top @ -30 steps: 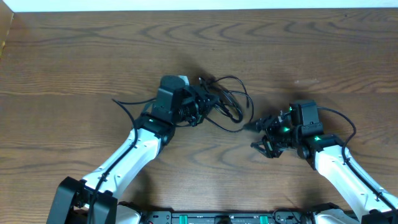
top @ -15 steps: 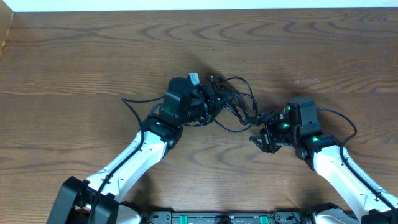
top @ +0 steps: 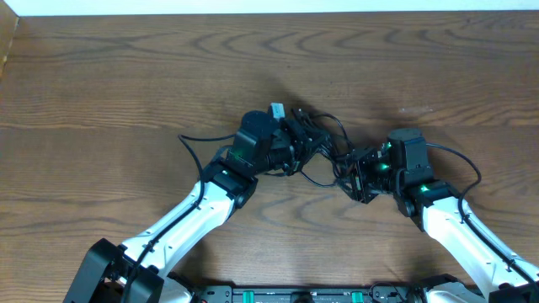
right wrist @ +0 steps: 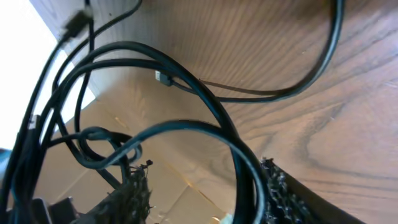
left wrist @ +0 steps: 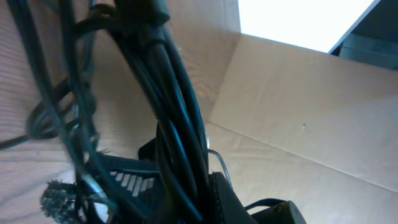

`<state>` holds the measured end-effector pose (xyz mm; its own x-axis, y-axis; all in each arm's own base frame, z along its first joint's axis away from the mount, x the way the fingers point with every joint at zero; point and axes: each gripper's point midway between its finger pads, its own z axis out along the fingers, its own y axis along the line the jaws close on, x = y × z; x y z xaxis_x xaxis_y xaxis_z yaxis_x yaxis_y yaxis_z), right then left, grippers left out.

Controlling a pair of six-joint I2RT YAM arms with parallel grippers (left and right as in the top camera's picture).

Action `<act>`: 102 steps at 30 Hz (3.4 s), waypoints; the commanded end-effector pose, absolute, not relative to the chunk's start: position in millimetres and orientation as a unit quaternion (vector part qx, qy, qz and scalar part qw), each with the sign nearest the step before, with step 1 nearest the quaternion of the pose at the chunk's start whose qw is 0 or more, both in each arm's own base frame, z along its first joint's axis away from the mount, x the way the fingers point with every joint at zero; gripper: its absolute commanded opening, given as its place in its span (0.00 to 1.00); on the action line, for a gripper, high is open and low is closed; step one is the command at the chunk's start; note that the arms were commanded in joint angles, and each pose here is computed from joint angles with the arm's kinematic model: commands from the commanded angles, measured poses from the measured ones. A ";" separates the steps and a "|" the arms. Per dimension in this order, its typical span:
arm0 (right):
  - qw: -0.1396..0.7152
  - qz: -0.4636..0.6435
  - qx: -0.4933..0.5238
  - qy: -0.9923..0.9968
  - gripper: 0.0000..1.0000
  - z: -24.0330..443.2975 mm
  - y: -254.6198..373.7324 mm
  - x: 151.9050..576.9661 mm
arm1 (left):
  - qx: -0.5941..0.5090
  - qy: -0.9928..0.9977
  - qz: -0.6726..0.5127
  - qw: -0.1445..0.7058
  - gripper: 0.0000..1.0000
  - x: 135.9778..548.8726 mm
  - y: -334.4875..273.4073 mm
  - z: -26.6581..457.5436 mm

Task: Untangle cables

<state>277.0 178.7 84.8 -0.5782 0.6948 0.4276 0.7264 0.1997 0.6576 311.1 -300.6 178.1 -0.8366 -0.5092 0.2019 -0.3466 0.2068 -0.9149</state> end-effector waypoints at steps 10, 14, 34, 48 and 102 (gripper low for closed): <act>-0.003 -0.473 -0.326 -0.819 0.01 98.2 194.9 268.5 | -0.264 0.744 -0.606 0.098 0.08 320.5 -303.3 212.9; -0.031 -0.357 -0.362 -0.861 0.01 56.0 153.7 258.2 | -0.247 0.721 -0.634 0.133 0.08 341.4 -281.9 234.1; -0.138 -0.354 -0.297 -0.876 0.01 57.3 43.1 274.0 | -0.205 0.702 -0.630 0.261 0.08 396.7 -149.7 256.0; -0.155 -0.461 -0.199 -0.851 0.01 91.6 78.8 279.5 | 0.016 0.836 -0.502 0.223 0.27 326.8 -225.3 165.6; -0.028 -0.391 -0.288 -0.874 0.01 55.7 74.1 228.6 | 0.463 0.797 -0.157 0.355 0.74 212.3 -341.9 90.0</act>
<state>227.9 72.4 52.8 -0.8199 0.5401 0.1901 0.5027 0.5200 0.6906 210.1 -337.3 99.9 -0.3287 0.6026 -0.7272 0.8414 0.5366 0.0643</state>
